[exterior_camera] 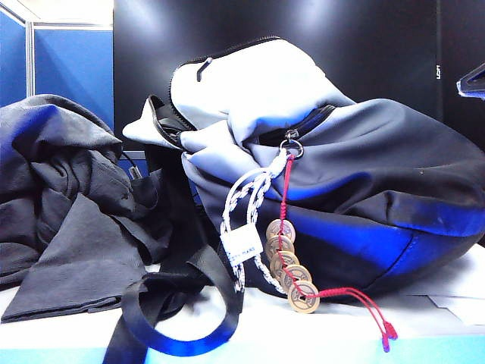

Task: Take the gray clothes out of the backpack.

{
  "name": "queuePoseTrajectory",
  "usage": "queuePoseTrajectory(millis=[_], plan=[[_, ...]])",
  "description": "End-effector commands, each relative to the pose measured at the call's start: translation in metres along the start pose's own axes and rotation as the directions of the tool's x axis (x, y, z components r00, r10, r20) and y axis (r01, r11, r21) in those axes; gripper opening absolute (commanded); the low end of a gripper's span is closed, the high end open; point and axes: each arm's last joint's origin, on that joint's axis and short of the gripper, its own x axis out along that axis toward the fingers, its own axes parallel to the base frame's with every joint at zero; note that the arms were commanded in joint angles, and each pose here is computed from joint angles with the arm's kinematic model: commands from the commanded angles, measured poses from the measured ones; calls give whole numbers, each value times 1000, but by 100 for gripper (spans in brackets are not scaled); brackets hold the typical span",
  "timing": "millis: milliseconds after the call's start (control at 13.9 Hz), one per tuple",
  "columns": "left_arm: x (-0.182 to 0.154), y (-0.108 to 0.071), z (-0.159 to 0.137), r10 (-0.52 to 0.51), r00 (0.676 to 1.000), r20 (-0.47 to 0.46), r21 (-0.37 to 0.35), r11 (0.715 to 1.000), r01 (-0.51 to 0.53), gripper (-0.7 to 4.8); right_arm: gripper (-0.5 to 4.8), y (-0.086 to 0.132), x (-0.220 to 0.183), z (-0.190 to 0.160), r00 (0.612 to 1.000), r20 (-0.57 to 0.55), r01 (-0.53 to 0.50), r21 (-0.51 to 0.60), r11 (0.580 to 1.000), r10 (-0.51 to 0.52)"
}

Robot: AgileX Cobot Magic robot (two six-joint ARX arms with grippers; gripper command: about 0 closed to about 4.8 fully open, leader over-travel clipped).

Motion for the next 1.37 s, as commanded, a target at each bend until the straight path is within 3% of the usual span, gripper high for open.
queuePoseTrajectory(millis=[72,1154,1227,1371], plan=[[0,4,2,71,997,19,2,998,-71,-5,-4,0,0,3,1000,15,-4,-5,1000,4],[-1,5,1,87,996,10,-1,996,-87,-5,-4,1,0,3,1000,16,-8,-11,1000,8],[-1,5,1,87,996,10,-1,996,-87,-5,-4,0,-1,3,1000,17,-2,-26,1000,2],[-1,5,1,87,996,10,-1,996,-87,-5,-4,-3,0,-3,996,-26,77,-191,979,-83]])
